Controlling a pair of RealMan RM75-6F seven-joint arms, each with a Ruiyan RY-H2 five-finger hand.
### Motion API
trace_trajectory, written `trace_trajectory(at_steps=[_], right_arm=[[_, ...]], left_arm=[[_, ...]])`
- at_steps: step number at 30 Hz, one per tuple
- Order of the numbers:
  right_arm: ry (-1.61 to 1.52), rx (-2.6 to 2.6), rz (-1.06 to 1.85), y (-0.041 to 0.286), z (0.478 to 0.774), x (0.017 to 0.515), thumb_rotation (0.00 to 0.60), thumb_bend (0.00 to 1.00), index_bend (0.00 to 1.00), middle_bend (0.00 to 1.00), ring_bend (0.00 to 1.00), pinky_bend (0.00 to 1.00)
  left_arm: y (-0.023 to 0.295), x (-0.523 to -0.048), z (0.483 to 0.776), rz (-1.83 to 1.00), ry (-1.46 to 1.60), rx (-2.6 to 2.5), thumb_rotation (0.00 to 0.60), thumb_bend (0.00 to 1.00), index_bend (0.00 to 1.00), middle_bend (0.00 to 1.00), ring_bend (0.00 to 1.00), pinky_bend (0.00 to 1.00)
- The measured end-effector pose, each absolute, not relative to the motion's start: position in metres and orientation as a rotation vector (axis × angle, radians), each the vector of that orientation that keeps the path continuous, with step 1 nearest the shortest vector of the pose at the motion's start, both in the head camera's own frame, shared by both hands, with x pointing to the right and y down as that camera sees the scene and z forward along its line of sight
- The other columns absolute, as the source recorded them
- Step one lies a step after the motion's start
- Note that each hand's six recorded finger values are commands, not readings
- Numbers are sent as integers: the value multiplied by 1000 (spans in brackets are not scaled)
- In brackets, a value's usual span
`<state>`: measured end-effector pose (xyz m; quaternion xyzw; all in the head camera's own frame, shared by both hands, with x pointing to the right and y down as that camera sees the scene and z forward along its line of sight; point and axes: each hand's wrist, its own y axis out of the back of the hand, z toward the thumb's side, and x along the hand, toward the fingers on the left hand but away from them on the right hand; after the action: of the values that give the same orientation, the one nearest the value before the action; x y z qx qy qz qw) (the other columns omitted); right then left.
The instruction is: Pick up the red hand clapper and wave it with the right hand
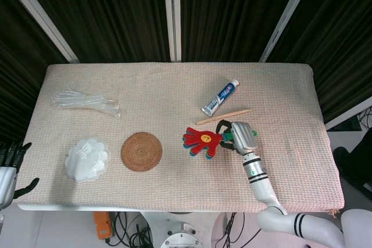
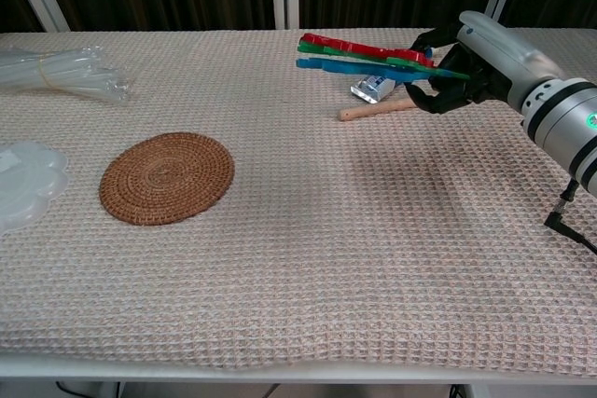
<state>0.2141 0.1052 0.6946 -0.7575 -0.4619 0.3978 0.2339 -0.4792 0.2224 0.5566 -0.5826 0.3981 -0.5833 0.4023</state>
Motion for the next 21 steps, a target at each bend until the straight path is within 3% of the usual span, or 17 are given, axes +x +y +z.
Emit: trace_trajectory(at_steps=[4, 8, 21], right_arm=[[-1249, -2047, 1067, 103, 689, 215, 600, 891, 1000, 1000, 1000, 1000], [-1312, -2041, 1007, 98, 678, 214, 600, 905, 1000, 1000, 1000, 1000], [-2101, -2473, 647, 66, 645, 236, 600, 998, 1000, 1000, 1000, 1000]], left_arm=[[222, -479, 556, -1473, 1005, -1471, 600, 178, 106, 6, 0, 64], [222, -479, 555, -1472, 1007, -1470, 600, 178, 106, 6, 0, 64], [221, -478, 557, -1472, 1005, -1481, 600, 175, 106, 6, 0, 64]])
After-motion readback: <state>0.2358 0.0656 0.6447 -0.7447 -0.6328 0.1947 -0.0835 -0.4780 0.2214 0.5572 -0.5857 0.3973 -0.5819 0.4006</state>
